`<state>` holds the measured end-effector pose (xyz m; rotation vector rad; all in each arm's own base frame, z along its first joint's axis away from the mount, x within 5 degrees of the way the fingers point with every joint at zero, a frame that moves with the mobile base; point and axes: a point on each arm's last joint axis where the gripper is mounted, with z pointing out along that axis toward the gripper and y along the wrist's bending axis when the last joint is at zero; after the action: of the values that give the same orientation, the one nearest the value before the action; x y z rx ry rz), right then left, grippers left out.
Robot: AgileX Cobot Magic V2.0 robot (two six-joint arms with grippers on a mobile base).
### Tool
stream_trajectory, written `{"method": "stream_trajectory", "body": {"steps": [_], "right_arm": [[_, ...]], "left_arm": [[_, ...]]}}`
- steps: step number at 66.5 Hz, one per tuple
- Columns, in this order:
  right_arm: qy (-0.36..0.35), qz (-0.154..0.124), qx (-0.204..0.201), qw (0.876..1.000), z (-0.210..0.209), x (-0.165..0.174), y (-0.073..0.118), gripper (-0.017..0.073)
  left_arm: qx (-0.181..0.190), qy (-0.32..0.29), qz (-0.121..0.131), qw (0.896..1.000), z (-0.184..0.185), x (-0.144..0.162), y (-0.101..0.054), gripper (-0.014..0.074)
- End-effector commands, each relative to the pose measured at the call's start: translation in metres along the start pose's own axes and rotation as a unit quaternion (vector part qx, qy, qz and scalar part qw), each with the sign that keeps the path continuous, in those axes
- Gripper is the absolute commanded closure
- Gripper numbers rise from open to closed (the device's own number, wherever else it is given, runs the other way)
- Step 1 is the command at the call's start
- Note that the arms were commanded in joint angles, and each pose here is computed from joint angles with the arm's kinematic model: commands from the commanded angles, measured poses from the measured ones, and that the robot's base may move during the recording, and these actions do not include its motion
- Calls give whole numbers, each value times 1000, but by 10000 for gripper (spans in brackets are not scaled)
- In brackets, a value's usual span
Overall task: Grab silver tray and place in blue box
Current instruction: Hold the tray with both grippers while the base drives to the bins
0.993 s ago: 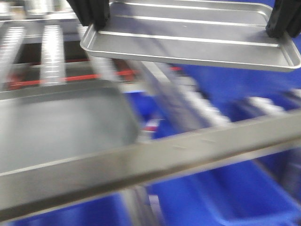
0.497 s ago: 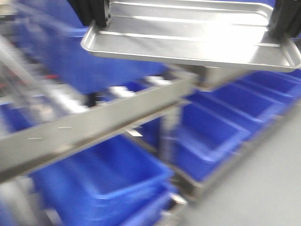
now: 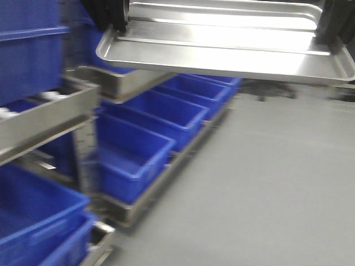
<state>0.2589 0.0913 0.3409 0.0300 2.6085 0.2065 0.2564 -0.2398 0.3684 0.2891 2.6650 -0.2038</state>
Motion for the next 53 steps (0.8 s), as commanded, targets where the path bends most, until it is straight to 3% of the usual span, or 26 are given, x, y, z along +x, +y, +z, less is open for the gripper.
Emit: {"method": "stream_trajectory", "body": {"steps": [1, 53], "right_arm": [[-60, -13, -9, 998, -21, -11, 0, 501], [-60, -13, -9, 998, -21, -11, 0, 501]], "left_arm": [[-2, -15, 4, 1000, -22, 0, 6, 692], [-2, -15, 4, 1000, -22, 0, 6, 692]]}}
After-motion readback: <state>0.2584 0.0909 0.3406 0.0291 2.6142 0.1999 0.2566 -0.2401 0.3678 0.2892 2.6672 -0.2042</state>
